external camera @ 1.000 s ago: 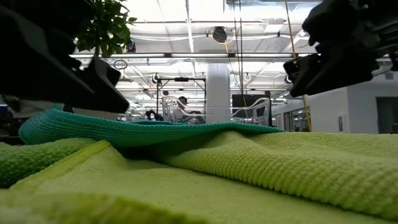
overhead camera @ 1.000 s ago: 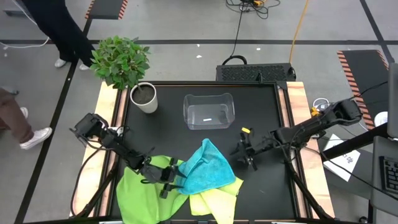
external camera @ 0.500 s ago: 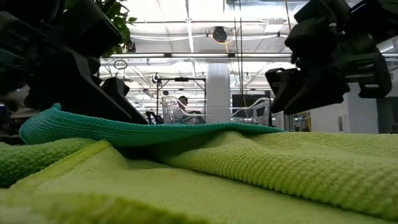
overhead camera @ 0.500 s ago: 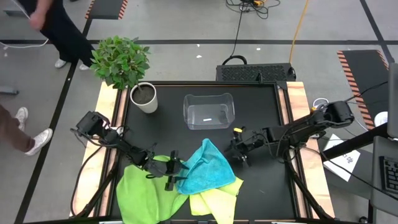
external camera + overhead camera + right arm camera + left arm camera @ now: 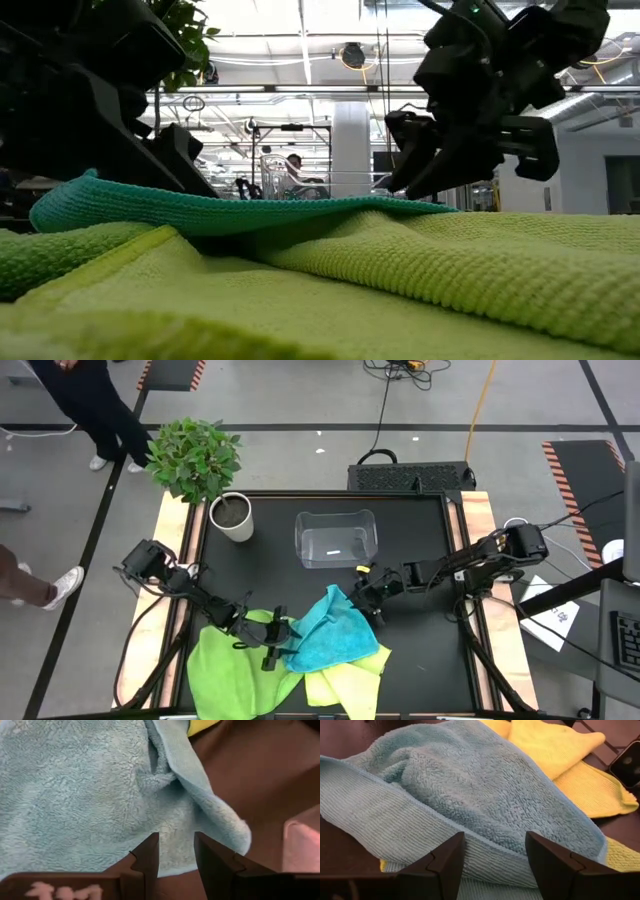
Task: Fold microfiber towels
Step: Fold the blue towel
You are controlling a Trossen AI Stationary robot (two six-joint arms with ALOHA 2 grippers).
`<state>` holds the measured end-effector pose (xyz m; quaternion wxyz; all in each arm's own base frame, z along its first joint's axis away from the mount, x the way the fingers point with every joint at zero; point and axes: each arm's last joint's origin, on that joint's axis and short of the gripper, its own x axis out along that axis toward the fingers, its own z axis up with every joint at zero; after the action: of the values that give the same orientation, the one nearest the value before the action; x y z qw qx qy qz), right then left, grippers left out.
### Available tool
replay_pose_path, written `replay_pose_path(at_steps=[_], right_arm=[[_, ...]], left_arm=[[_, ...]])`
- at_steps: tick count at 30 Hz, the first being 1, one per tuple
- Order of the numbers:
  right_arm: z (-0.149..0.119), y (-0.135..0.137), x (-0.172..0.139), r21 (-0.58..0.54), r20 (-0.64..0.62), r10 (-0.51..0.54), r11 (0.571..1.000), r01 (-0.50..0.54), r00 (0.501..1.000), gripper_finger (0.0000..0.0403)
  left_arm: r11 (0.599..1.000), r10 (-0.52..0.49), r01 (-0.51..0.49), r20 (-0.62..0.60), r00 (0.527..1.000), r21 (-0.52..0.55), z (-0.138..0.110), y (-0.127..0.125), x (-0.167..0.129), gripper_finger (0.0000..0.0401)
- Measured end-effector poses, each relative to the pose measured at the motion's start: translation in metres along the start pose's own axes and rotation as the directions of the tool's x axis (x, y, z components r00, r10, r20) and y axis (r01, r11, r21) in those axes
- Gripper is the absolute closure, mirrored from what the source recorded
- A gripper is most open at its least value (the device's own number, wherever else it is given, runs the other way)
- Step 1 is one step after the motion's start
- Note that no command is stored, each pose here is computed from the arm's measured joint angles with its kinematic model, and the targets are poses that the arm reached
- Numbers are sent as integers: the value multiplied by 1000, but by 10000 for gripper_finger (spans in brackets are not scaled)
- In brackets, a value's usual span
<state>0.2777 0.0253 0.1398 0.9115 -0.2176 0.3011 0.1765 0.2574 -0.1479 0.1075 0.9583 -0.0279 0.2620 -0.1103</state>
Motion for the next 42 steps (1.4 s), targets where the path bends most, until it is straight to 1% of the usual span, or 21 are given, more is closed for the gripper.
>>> replay_pose_path(at_steps=[6,13,16,21,25,30,33,37,39,42], right_arm=[[4,-9,0,-62,53,-53,997,56,997,287],[-3,-16,3,-71,33,-71,995,73,997,287],[-7,-20,9,-76,23,-73,994,74,997,287],[-12,-26,22,-94,-15,-74,993,72,997,287],[-16,-36,28,-89,-35,-142,986,139,989,287],[-20,-46,25,-69,-30,-180,982,178,983,286],[-22,-49,25,-57,-14,-156,986,155,988,287],[-21,-47,25,-15,38,-60,998,61,997,286],[-20,-46,25,-2,37,-11,1000,11,999,287],[-18,-41,27,-12,0,23,1000,-23,1000,287]], left_arm=[[1000,-3,3,-10,1000,7,-1,-1,0,189],[998,-55,55,-11,998,10,-1,-3,-1,189],[997,-77,77,2,997,21,1,-4,-1,190],[996,-81,80,8,997,34,2,-5,-1,190],[996,-85,85,-2,996,25,0,-4,1,190],[994,-104,104,-26,994,13,-12,-7,8,190],[994,-109,109,-17,994,9,-20,-8,15,190],[993,-116,116,14,993,3,-25,-8,21,190],[993,-115,115,22,993,3,-26,-7,22,190],[994,-113,113,22,993,4,-25,-6,22,190]])
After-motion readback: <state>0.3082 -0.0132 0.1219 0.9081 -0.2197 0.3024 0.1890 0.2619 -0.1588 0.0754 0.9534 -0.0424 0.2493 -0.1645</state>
